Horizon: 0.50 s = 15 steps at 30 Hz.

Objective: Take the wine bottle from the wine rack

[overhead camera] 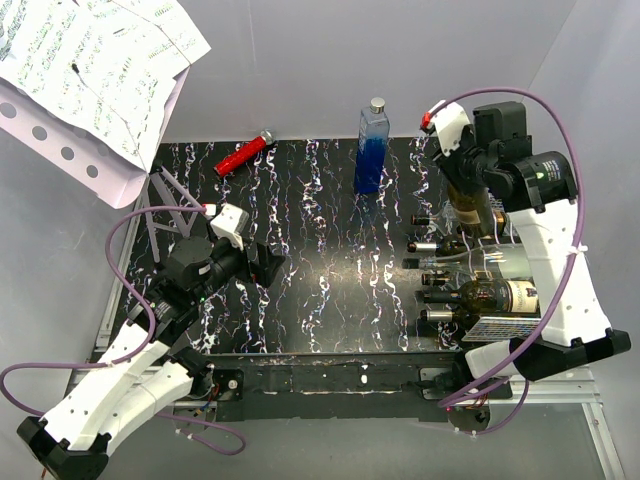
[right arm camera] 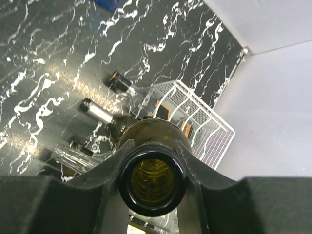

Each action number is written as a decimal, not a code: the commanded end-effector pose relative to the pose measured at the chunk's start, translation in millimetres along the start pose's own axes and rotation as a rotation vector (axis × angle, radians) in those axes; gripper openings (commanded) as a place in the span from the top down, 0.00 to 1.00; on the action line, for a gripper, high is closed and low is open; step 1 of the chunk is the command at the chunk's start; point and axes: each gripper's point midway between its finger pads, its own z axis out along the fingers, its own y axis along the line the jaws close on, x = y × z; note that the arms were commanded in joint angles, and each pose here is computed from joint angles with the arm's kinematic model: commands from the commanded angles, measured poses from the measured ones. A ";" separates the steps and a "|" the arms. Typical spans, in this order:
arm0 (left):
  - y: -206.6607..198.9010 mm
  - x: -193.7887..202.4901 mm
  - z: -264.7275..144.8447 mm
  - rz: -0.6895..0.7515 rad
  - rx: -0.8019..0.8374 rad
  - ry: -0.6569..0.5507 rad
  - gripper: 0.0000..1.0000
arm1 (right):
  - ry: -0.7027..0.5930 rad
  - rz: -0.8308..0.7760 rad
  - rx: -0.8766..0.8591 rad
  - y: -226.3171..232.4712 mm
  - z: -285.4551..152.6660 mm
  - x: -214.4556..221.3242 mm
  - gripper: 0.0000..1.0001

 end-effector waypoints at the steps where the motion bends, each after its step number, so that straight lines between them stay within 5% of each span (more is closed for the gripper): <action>1: 7.8 -3.2 -3.0 0.003 -0.048 -0.020 0.02 | -0.200 0.044 0.106 -27.4 -36.2 -48.7 0.99; 15: 13.6 -8.6 -7.0 -0.003 -0.083 -0.044 0.02 | -0.424 0.276 0.163 -23.8 -40.7 -119.4 0.99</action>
